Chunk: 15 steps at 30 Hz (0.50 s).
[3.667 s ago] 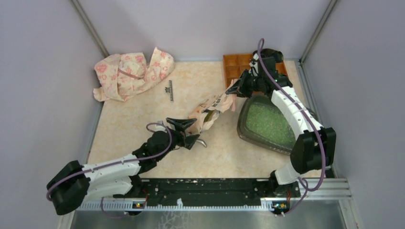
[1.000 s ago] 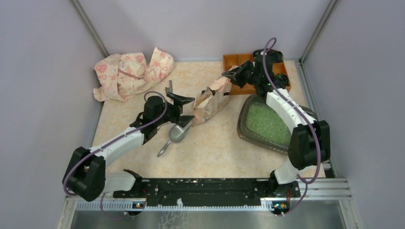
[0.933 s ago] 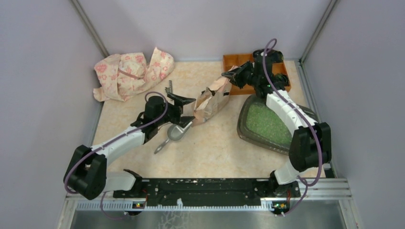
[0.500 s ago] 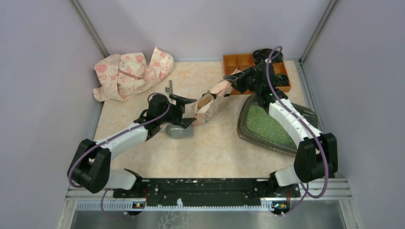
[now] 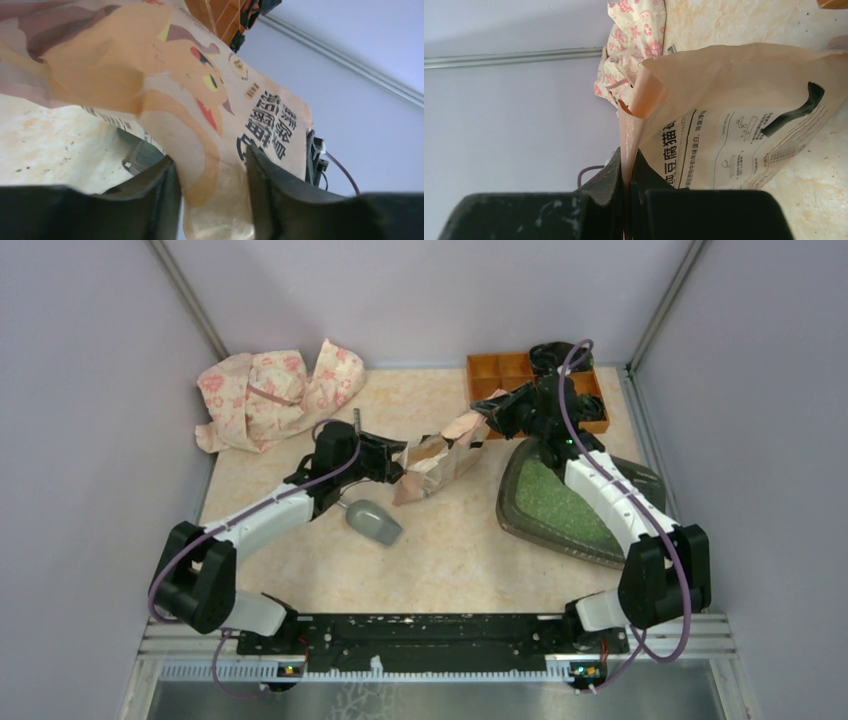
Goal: Fill the litter box with clean litter
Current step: Close the cat litter bag at the center of the board.
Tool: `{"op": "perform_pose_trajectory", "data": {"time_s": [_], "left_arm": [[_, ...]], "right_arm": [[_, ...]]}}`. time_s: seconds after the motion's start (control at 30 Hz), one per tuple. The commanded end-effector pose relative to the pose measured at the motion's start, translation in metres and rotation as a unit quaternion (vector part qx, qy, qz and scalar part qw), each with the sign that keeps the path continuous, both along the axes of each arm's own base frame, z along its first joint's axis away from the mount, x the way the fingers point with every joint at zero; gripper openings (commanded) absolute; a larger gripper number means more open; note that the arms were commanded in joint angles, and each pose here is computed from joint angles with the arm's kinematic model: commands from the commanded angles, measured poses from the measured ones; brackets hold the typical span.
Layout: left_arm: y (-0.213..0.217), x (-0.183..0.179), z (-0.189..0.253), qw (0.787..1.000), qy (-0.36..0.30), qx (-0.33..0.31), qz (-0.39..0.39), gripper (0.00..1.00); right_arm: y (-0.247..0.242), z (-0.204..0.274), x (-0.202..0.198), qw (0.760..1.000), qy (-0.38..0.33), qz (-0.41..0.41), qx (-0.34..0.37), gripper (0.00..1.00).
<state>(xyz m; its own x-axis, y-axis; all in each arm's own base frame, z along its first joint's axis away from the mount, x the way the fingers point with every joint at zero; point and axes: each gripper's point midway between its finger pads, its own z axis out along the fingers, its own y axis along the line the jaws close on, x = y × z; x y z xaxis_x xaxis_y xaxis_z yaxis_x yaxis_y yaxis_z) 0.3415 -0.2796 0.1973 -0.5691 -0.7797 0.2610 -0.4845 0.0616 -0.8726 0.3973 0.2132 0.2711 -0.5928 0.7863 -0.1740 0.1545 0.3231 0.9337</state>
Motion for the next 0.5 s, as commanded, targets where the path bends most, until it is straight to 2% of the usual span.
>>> {"op": "perform_pose_trajectory", "data": {"time_s": [0.0,0.07,0.1,0.27,0.4,0.47], "left_arm": [[0.006,0.007,0.023,0.999,-0.047,-0.012,0.012,0.40],[0.005,0.010,0.026,0.999,-0.052,-0.014,0.004,0.22],[0.005,0.011,0.027,0.998,-0.054,-0.015,-0.001,0.19],[0.008,0.009,0.040,0.996,-0.081,-0.019,-0.027,0.23],[0.004,-0.003,0.045,0.994,-0.085,-0.014,-0.064,0.24],[0.005,-0.009,0.040,0.994,-0.078,-0.008,-0.071,0.29]], "right_arm": [[0.006,0.059,-0.011,0.997,-0.081,0.021,0.004,0.00],[0.005,0.054,-0.013,0.997,-0.075,0.022,0.000,0.00],[0.004,0.053,-0.013,0.997,-0.075,0.025,-0.002,0.00],[0.000,0.056,-0.005,0.992,-0.099,0.059,-0.050,0.00],[0.010,0.074,0.007,0.977,-0.147,0.134,-0.074,0.01],[0.016,0.075,0.010,0.969,-0.153,0.177,-0.083,0.26]]}}
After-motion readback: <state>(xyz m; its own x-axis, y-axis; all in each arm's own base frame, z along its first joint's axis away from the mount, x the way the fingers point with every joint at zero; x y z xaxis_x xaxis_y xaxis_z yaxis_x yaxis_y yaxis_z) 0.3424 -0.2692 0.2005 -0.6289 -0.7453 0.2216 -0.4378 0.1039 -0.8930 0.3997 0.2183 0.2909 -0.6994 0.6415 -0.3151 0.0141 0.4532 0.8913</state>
